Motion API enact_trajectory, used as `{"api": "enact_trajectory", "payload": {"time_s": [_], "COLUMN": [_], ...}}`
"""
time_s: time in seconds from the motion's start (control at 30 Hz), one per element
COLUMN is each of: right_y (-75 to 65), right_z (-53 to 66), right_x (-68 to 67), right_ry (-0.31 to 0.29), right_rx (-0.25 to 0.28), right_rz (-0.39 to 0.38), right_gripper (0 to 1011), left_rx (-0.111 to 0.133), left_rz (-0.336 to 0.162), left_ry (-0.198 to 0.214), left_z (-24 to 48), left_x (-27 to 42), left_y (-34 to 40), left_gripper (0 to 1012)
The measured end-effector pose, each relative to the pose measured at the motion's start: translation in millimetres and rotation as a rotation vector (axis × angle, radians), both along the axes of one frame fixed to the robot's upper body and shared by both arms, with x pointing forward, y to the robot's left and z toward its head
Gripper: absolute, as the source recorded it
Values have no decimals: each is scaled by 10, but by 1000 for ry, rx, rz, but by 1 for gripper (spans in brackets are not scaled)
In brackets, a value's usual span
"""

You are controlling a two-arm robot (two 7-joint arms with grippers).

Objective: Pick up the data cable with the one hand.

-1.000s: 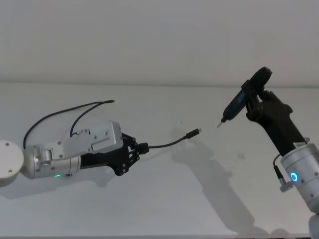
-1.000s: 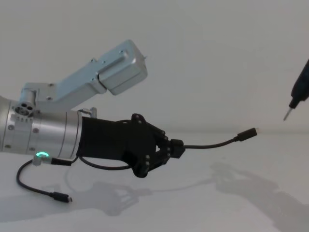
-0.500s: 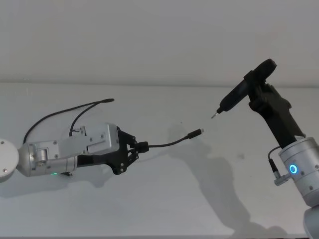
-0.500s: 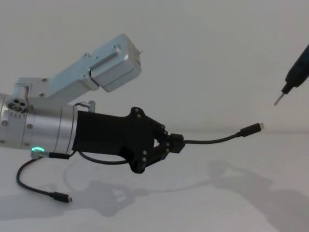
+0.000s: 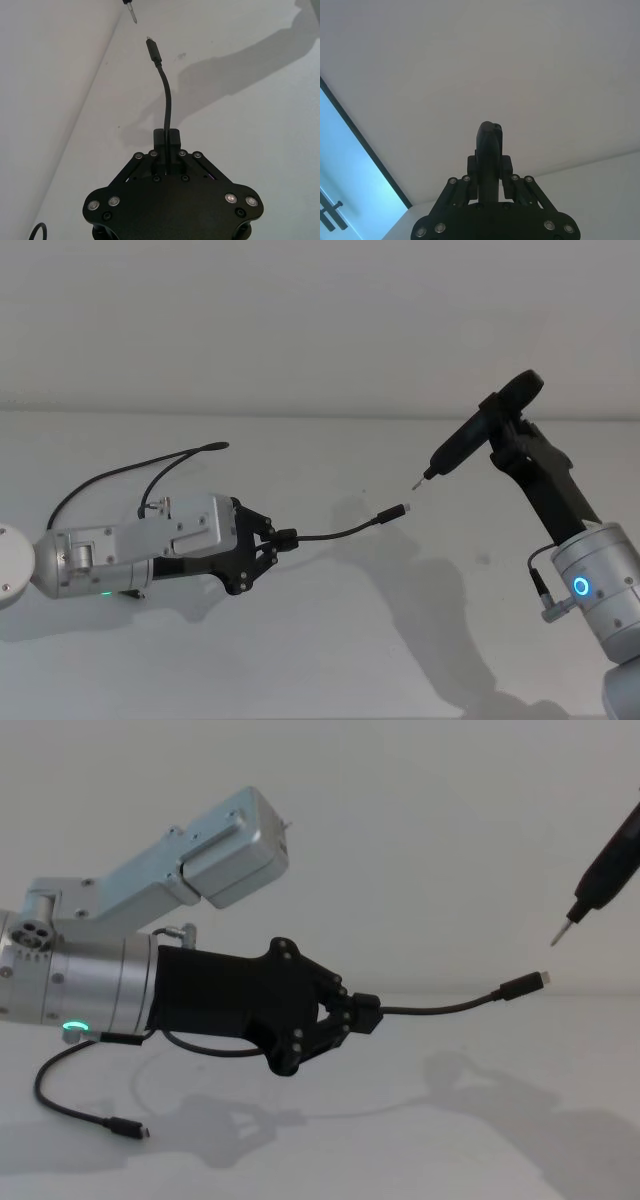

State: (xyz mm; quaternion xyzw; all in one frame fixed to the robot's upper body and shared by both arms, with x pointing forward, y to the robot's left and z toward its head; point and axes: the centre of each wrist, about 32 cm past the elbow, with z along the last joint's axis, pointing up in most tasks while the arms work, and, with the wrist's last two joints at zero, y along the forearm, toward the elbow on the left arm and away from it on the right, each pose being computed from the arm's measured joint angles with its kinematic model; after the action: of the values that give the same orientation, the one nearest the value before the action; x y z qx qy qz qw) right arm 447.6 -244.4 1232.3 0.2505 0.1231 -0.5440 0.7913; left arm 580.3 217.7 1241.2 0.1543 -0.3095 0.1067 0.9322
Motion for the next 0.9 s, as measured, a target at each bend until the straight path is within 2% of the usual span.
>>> {"api": "enact_trajectory", "payload": {"time_s": [0.9], "right_y": [32], "right_z": [-11], "right_x": [-46], "right_ry": [51], "right_rx": [3], "right_rz": [-9], "right_gripper": [275], "left_rx": [0], "left_rz": [-5], "left_ry": [-6], "left_z": [6], "left_x": [2], "left_y": [7], "left_gripper": [50]}}
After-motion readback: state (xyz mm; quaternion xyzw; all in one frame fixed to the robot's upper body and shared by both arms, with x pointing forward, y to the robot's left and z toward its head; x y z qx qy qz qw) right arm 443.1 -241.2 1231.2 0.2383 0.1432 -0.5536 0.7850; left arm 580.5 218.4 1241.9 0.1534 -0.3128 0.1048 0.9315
